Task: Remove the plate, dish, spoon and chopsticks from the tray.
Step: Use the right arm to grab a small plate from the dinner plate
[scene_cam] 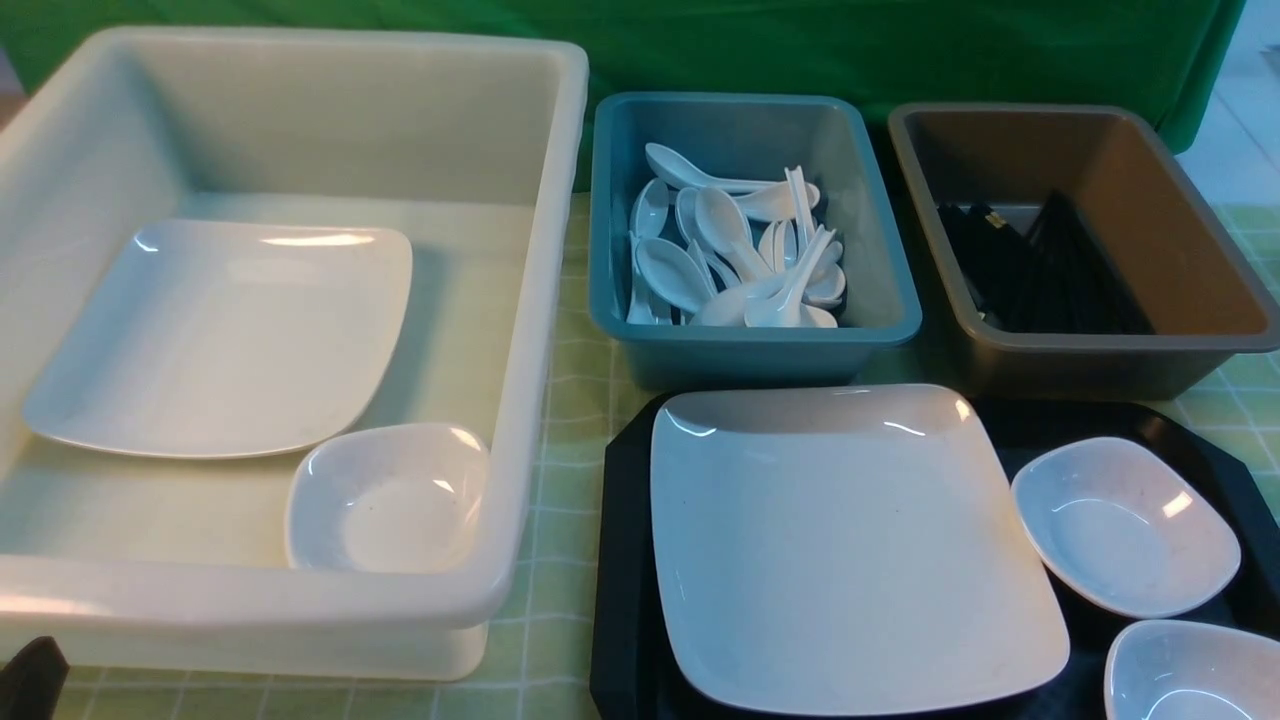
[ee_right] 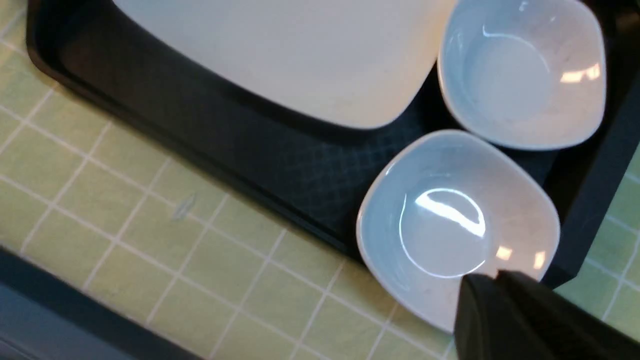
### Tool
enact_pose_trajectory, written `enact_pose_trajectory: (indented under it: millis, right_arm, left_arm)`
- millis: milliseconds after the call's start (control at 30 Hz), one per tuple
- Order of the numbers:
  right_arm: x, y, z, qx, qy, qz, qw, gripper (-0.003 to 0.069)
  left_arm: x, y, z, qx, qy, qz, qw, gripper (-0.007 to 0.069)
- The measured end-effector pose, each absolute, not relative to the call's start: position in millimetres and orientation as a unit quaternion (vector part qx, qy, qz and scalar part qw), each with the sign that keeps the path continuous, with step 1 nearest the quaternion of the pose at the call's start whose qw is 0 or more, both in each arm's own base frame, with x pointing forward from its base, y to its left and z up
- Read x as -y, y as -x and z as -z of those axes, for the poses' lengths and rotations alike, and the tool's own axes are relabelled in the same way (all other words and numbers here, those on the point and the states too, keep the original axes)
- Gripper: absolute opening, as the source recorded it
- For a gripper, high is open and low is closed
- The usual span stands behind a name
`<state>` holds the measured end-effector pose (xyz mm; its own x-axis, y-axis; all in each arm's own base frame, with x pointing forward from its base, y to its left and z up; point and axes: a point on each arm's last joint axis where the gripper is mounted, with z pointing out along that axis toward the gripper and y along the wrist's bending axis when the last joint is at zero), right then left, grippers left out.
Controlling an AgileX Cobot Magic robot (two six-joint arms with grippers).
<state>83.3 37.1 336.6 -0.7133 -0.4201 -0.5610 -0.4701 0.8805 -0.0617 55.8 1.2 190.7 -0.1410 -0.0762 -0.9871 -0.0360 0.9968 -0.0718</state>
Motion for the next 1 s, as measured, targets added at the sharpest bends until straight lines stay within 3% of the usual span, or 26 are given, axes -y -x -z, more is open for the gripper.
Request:
enact_pose_trajectory:
  millis: [333,400,467,500,533,633,767,1000]
  right_arm:
    - [-38,-86,-322,-0.940,0.203,-0.048,0.271,0.0017]
    - [-38,-86,-319,-0.941,0.194,-0.051,0.271,0.0017]
    - [-39,-88,-318,-0.941,0.190,-0.054,0.275,0.0017]
    - [-39,-88,-318,-0.940,0.189,-0.054,0.277,0.0017]
    - [-40,-90,-318,-0.938,0.185,-0.058,0.286,0.0017]
    - [-41,-93,-318,-0.936,0.184,-0.060,0.295,0.0017]
    - [-43,-95,-316,-0.936,0.184,-0.060,0.293,0.0019]
    - [-43,-95,-316,-0.936,0.184,-0.060,0.293,0.0019]
  left_arm:
    - [-1,-56,-191,-0.755,0.042,0.022,0.654,0.0223]
    - [1,-56,-192,-0.748,0.083,0.071,0.655,0.0223]
    - [4,-56,-195,-0.722,0.166,0.170,0.650,0.0223]
    - [4,-56,-195,-0.720,0.169,0.173,0.650,0.0223]
    - [5,-56,-198,-0.684,0.250,0.267,0.631,0.0223]
    - [7,-57,-202,-0.630,0.339,0.369,0.593,0.0223]
    - [7,-57,-203,-0.599,0.378,0.412,0.573,0.0223]
    - [6,-57,-205,-0.591,0.382,0.415,0.577,0.0223]
